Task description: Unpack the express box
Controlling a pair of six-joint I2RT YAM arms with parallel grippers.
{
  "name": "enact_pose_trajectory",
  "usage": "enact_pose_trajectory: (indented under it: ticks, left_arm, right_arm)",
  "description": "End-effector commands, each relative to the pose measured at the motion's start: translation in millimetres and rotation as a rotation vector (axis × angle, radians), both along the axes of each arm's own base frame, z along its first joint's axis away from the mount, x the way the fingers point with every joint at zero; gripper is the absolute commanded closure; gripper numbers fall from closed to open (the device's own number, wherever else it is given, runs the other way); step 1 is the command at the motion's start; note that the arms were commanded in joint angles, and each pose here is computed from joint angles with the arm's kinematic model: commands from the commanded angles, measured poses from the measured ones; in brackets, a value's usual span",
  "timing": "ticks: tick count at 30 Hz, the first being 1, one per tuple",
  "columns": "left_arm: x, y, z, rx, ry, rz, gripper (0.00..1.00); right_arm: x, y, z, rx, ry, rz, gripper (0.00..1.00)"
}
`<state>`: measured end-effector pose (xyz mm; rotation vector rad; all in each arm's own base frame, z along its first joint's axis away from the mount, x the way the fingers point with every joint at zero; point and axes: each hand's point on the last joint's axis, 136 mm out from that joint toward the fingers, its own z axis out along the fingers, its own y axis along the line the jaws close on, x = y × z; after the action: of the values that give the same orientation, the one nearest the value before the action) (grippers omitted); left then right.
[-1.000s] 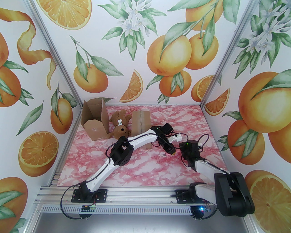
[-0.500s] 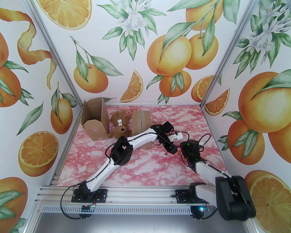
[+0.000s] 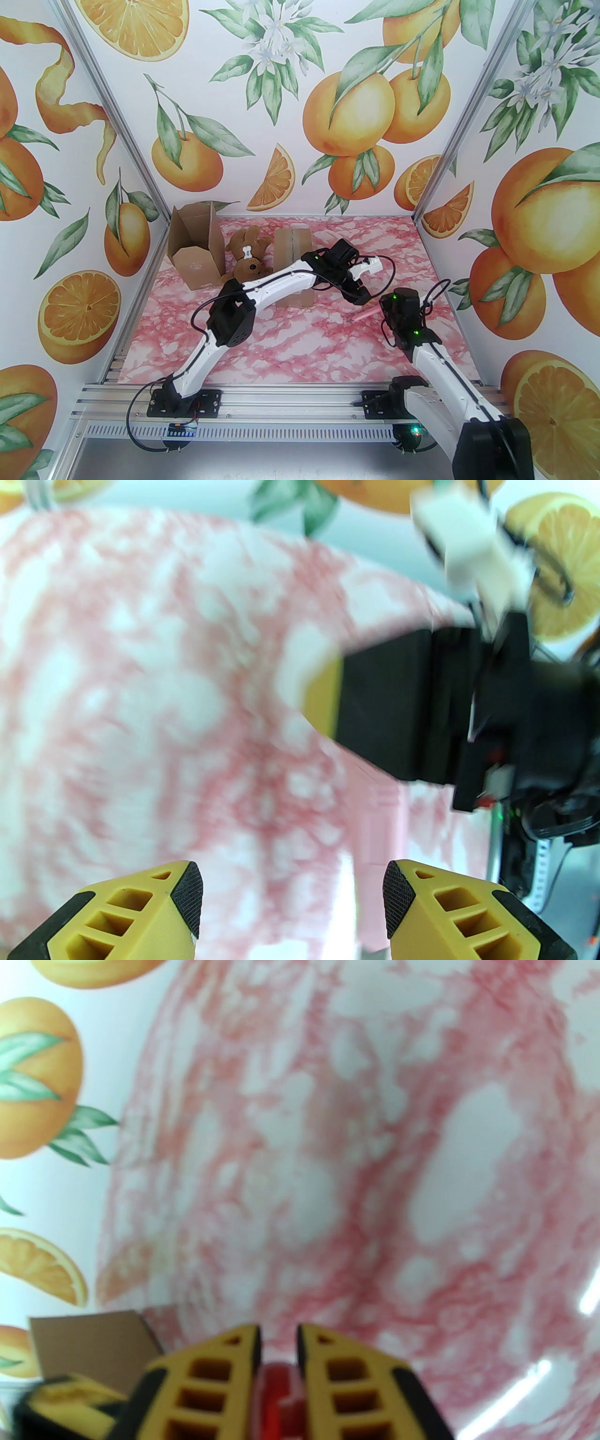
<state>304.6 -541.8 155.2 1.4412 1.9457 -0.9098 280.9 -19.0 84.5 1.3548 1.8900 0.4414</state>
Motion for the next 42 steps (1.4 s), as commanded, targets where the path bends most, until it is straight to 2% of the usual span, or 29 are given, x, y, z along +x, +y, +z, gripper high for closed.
enact_pose_trajectory:
  ticks: [1,3,8,13,14,15,16,21,26,31,37,42]
  left_arm:
    - [14,-1,29,-0.067,-0.089,0.01,0.33]
    - [12,-1,27,-0.055,-0.077,-0.013,0.34]
    - [19,10,1,0.094,-0.101,-0.037,0.38]
    - [20,9,20,0.038,-0.162,-0.031,0.39]
    - [19,8,32,0.0,-0.207,-0.036,0.39]
    - [7,5,53,-0.046,-0.337,-0.082,0.4]
    - [-4,3,59,-0.055,-0.413,-0.124,0.4]
    - [-33,0,65,-0.079,-0.581,-0.208,0.4]
    - [-52,1,81,-0.179,-0.699,-0.221,0.41]
    - [-66,-3,76,-0.17,-0.704,-0.272,0.43]
    - [-68,-8,60,-0.103,-0.687,-0.247,0.46]
    - [-80,-13,62,-0.121,-0.668,-0.244,0.46]
  right_arm:
    - [-5,-3,9,-0.019,0.003,-0.007,0.93]
    - [-2,-2,20,-0.01,-0.047,-0.003,0.93]
    - [-4,-2,45,0.008,-0.116,-0.007,0.93]
    - [-13,-14,40,-0.024,-0.036,-0.04,0.95]
    - [-15,-18,36,-0.018,-0.013,-0.06,0.96]
    - [-16,-24,33,-0.009,0.021,-0.097,1.0]
    - [-12,-26,36,-0.02,0.029,-0.096,1.0]
    - [-5,-32,54,-0.049,0.048,-0.115,0.98]
    - [-1,-32,62,-0.038,0.04,-0.123,0.98]
    - [-1,-31,63,-0.016,0.047,-0.139,0.99]
    - [-1,-34,82,-0.004,-0.022,-0.172,1.0]
    - [-1,-35,90,-0.007,-0.038,-0.183,1.0]
